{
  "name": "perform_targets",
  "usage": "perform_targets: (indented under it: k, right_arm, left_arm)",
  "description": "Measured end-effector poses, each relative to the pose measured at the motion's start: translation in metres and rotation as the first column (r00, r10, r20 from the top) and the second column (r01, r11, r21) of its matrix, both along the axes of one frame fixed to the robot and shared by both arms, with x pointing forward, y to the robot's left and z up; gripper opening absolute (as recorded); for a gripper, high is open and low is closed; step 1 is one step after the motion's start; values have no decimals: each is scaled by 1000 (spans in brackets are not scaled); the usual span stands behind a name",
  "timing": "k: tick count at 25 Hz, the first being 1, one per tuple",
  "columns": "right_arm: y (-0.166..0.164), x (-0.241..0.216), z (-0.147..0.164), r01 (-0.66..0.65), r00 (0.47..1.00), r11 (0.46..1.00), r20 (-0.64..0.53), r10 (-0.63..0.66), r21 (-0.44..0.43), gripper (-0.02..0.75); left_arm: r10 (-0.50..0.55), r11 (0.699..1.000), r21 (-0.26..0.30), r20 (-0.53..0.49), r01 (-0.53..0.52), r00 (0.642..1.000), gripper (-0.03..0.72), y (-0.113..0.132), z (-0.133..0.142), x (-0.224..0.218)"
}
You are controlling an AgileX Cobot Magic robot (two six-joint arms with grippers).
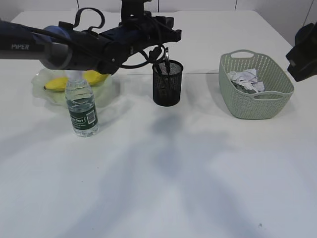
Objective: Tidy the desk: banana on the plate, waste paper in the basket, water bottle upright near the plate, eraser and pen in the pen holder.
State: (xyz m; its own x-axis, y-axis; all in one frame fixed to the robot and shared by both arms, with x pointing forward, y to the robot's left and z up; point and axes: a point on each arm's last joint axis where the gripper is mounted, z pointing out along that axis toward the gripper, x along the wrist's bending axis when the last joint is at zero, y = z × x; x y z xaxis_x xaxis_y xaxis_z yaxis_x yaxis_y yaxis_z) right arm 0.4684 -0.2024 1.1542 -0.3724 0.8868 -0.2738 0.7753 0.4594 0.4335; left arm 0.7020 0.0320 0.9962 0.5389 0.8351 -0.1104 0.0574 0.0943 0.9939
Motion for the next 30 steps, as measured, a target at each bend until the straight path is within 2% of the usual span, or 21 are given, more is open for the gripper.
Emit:
perform_targets:
  k: [6,10,14,19,25,30]
  right_arm:
    - [0,0,0,0,1000,1000,0,0,0,365]
    - [0,0,0,0,1000,1000,0,0,-1,365]
    - [0,0,0,0,1000,1000,0,0,-1,365]
    - [0,0,0,0,1000,1000,0,0,-1,365]
    - [0,0,0,0,1000,1000,0,0,-1,365]
    - [0,0,0,0,1000,1000,0,0,-1,365]
  left_arm:
    - [19,1000,18,-18,-19,1000,139,9,28,-4]
    - [46,999,32,-38,-44,998,139,26,45,-11]
    - [88,994,81,-110,-79,990,139,47,58,-21]
    - [156,978,178,-248,-113,956,140,69,74,-31]
    - [217,964,221,-322,-150,922,140,94,102,-46]
    - [256,953,258,-420,-156,871,141,106,106,-56]
